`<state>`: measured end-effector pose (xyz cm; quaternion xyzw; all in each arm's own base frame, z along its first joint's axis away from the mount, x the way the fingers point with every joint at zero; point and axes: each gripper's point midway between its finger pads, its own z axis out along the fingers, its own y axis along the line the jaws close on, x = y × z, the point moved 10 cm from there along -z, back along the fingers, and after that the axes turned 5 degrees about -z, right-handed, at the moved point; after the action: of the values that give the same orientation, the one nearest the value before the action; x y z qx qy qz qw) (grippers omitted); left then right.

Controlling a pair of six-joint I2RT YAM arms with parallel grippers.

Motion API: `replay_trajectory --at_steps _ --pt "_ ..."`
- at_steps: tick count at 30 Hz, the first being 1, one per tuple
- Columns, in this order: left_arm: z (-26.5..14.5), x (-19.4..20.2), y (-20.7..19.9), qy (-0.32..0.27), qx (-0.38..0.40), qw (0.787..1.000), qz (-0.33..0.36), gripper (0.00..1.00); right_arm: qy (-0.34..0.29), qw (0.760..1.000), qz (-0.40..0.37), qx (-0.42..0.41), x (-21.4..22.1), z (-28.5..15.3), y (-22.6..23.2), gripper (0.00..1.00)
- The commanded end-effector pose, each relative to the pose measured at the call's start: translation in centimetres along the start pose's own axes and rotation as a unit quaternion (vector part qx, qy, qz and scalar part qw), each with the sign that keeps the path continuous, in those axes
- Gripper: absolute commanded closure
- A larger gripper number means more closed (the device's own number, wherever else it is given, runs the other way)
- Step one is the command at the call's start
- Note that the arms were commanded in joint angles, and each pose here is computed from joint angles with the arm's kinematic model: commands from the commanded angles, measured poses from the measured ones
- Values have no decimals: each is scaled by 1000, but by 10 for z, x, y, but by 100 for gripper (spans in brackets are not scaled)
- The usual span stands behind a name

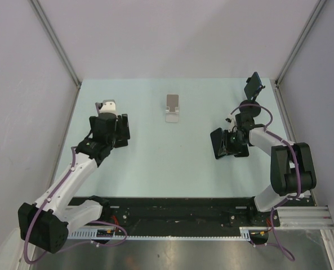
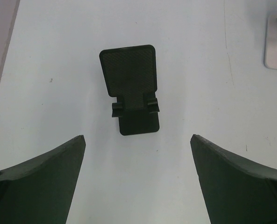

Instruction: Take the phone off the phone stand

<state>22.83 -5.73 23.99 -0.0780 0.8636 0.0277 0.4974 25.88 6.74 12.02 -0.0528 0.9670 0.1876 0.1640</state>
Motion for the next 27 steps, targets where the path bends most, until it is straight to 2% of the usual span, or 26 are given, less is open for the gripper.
replay_trajectory --at_steps 1,10,17,24,27 --pt "5 -2 1 -8 -11 1000 1 0 1 999 -6 35 -2 2 -9 68" --pt "6 -2 0 -4 -5 1000 -1 0 -7 998 -3 69 -3 -2 -12 52" --pt "6 -1 -2 -1 3 1000 -3 0 -41 994 -16 104 -9 -12 -6 39" --pt "7 -1 -3 0 6 1000 -7 0 -102 983 -45 147 -22 -31 19 27" --pt "7 0 -3 1 7 1000 -6 0 -120 983 -71 118 -26 -31 44 19"
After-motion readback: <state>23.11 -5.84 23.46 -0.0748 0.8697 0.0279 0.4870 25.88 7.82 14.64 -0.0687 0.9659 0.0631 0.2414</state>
